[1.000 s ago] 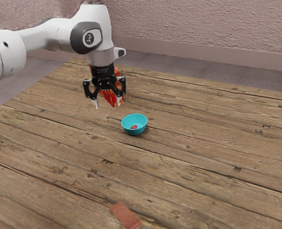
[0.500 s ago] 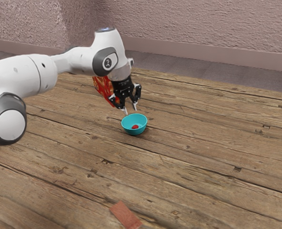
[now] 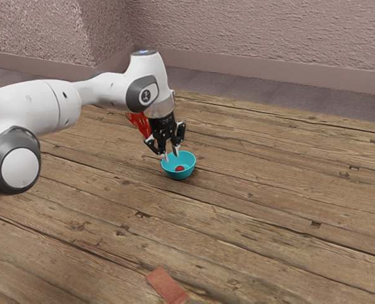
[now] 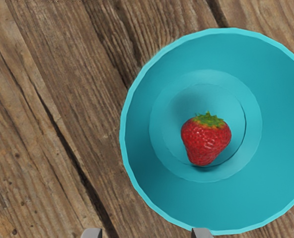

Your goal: Take strawberry from the bowl

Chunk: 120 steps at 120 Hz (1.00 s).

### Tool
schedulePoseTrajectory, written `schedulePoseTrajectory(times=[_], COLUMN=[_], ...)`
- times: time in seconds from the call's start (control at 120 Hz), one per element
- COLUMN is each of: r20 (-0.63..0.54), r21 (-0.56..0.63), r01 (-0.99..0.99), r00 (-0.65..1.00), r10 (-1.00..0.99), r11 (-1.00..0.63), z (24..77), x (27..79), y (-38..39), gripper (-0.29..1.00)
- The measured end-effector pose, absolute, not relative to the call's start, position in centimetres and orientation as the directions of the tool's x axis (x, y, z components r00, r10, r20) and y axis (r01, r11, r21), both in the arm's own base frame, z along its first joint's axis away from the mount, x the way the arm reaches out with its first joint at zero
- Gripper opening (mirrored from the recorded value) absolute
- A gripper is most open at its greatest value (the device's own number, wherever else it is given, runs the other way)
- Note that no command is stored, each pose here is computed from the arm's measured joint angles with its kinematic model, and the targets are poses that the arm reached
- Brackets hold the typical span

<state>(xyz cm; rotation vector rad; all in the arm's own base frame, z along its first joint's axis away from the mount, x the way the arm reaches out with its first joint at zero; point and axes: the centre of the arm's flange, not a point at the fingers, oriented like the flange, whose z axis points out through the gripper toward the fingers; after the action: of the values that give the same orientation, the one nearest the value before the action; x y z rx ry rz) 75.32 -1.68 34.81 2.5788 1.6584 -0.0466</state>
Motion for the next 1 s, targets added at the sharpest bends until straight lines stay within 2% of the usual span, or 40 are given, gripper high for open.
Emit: schedulePoseTrajectory(times=[0.583,1.0], r20=[-0.049,-0.037], r21=[0.108,0.114], r01=[0.920,0.924], r00=[0.384,0.372], r10=[0.922,0.928], r11=[-0.377,-0.366], z=[30.5,28.8], x=[77.8,78.1], y=[-1.7,-1.0], gripper=[0.16,0.27])
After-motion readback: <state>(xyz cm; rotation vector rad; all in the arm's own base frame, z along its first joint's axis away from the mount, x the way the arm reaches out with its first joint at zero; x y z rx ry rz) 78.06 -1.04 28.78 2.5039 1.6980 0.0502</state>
